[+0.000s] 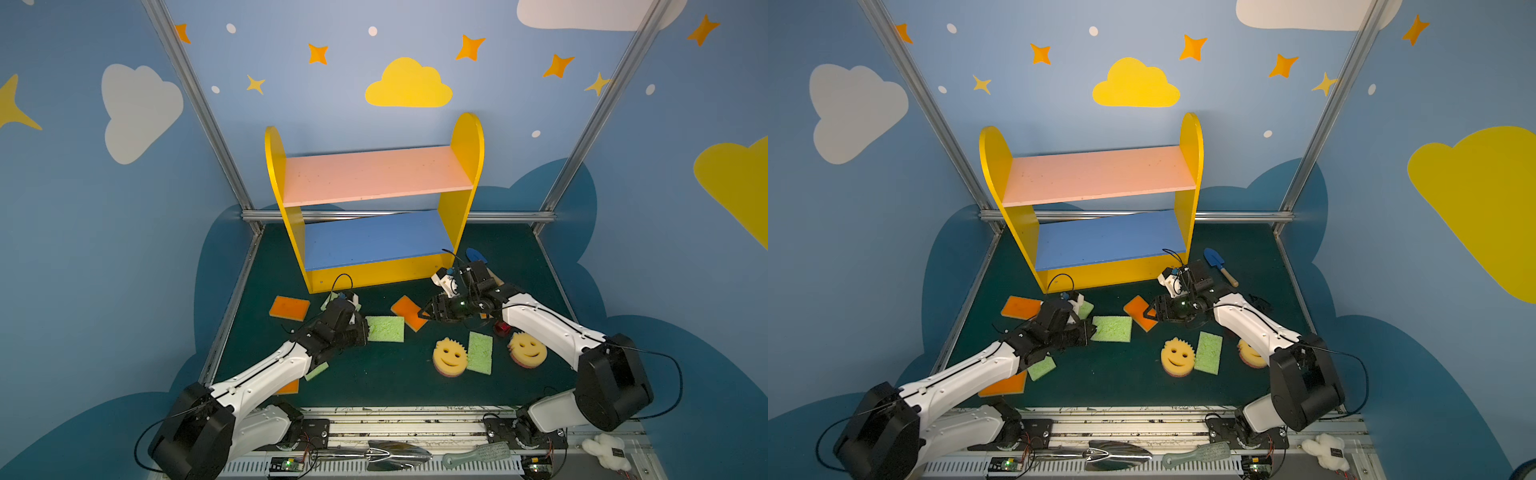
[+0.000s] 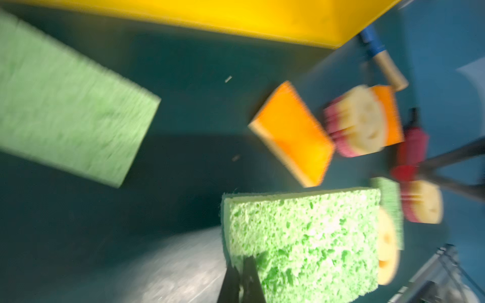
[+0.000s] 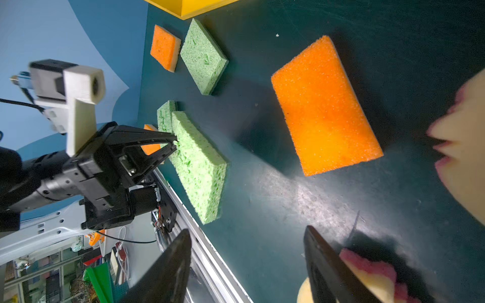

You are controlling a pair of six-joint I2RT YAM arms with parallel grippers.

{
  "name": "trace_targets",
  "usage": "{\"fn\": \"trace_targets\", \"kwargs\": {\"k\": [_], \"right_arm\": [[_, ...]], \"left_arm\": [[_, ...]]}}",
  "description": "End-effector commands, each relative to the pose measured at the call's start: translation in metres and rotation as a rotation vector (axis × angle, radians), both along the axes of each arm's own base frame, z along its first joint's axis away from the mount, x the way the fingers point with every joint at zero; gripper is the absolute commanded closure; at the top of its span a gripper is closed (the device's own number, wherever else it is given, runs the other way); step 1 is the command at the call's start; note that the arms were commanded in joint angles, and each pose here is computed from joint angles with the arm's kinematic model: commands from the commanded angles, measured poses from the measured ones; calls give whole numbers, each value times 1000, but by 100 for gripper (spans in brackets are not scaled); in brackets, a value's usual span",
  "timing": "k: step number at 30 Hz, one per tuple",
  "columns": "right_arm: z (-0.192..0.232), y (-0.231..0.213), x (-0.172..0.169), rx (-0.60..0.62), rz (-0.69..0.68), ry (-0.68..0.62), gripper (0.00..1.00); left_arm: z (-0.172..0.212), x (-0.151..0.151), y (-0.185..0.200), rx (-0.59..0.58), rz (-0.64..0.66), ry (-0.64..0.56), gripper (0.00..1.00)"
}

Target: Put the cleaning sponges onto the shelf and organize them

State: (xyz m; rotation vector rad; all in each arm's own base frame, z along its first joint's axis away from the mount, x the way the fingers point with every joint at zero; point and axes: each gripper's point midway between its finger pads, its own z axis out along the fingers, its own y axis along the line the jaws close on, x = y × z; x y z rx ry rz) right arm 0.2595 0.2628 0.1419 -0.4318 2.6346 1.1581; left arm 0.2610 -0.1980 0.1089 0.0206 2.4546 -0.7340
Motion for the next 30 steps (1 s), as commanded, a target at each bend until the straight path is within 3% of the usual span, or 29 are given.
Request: {"fn": "trace_targets", "kwargs": {"k": [1, 7, 17, 22, 30], "right_arm": [[16, 1, -2, 75, 25, -7, 33], [35, 1, 1, 201, 33, 2, 44], [59, 3, -4, 281, 61, 0, 43], [59, 3, -8, 293, 62, 27, 47], [60, 3, -9, 297, 70, 32, 65]], "left_arm": [[20, 0, -14, -15, -117, -29, 97], [39, 8, -36, -74, -193, -10, 97], [50, 12, -56, -143, -251, 14, 97], [60, 14, -56, -144, -253, 0, 97], [68, 21, -64, -152, -271, -10, 97]]}}
